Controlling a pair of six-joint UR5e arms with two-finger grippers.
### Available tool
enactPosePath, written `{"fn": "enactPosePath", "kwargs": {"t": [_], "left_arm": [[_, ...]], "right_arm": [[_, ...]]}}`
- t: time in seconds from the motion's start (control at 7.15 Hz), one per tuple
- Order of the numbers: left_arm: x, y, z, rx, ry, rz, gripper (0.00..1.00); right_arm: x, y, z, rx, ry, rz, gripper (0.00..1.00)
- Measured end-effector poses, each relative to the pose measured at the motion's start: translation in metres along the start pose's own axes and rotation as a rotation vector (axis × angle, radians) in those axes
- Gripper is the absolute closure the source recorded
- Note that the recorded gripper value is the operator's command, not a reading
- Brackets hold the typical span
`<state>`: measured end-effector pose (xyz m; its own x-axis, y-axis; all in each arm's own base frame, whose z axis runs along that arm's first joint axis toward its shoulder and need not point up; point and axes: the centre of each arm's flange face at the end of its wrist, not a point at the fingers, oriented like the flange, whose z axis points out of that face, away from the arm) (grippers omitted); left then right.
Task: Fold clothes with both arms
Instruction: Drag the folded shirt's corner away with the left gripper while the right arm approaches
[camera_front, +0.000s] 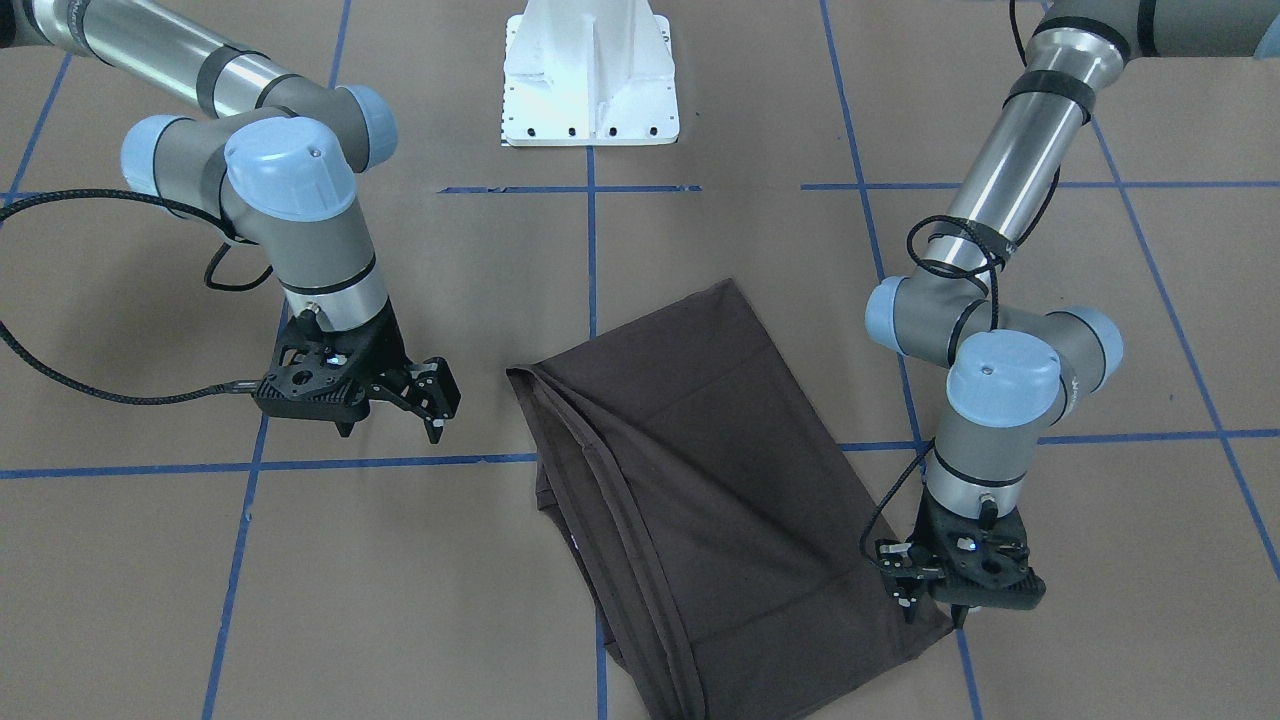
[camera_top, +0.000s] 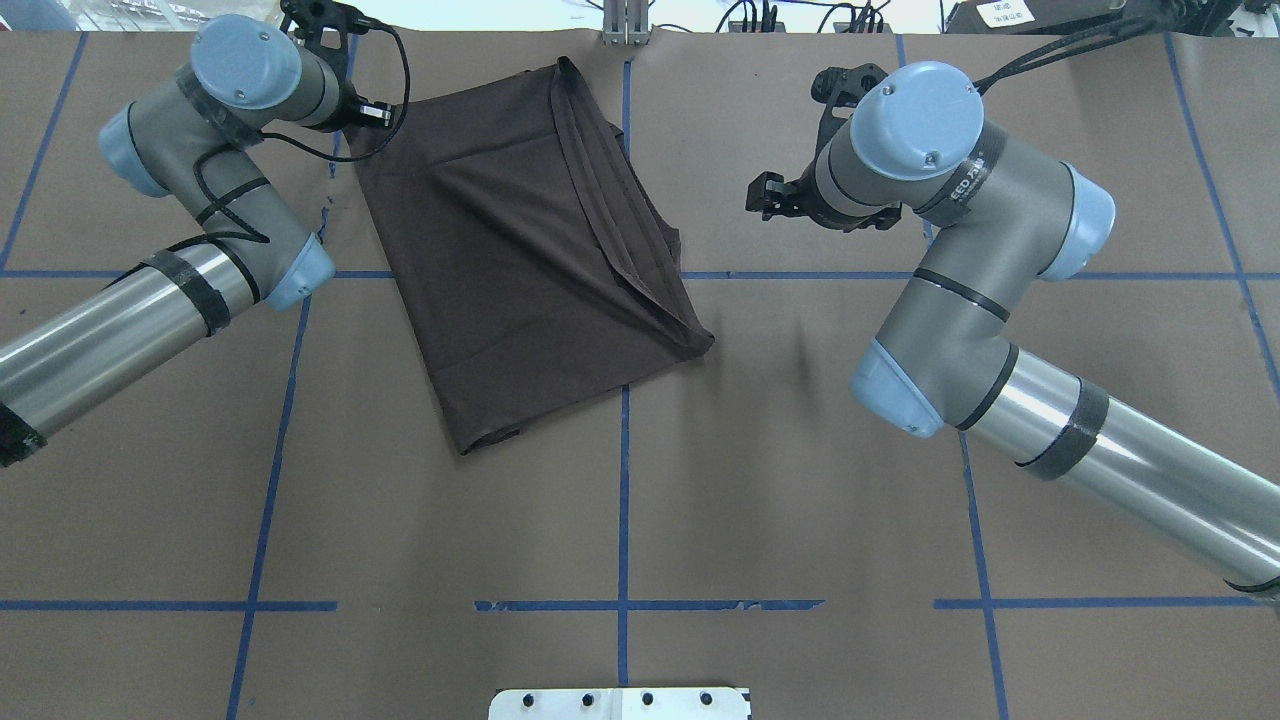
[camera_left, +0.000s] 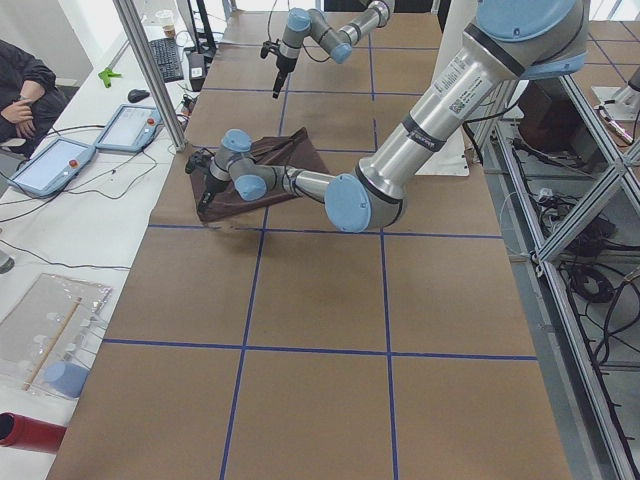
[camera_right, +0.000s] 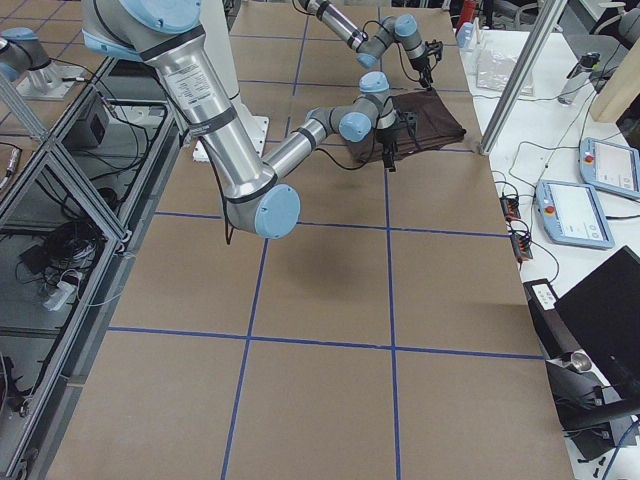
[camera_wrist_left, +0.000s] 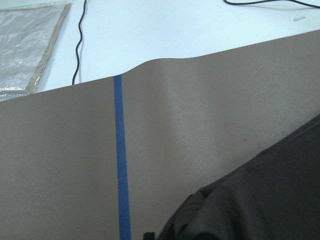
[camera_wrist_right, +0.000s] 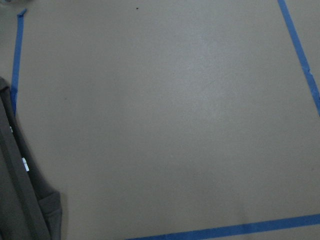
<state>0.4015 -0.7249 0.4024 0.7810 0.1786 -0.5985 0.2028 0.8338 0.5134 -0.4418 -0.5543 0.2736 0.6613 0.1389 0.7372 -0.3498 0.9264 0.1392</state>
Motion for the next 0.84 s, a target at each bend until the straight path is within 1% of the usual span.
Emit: {"fn": "enactPosePath", "kwargs": {"t": [0.14, 0.28, 0.42, 0.56, 0.84], "left_arm": [[-0.009, -0.001, -0.013, -0.021, 0.053, 0.016, 0.00], [-0.016, 0.003, -0.029, -0.023, 0.094, 0.034, 0.00], [-0.019, 0.010, -0.044, -0.014, 0.121, 0.042, 0.00], [-0.019, 0.017, -0.054, -0.007, 0.139, 0.048, 0.00], [-0.017, 0.023, -0.059, -0.003, 0.153, 0.040, 0.00]], "right_arm": [[-0.019, 0.004, 0.004, 0.006, -0.020, 0.011, 0.04], [-0.043, 0.005, 0.016, 0.025, -0.039, 0.023, 0.16], [-0.068, 0.008, 0.032, 0.043, -0.050, 0.027, 0.32], [-0.091, 0.012, 0.045, 0.050, -0.050, 0.025, 0.33], [-0.118, 0.029, 0.068, 0.055, -0.026, 0.019, 0.34]]}}
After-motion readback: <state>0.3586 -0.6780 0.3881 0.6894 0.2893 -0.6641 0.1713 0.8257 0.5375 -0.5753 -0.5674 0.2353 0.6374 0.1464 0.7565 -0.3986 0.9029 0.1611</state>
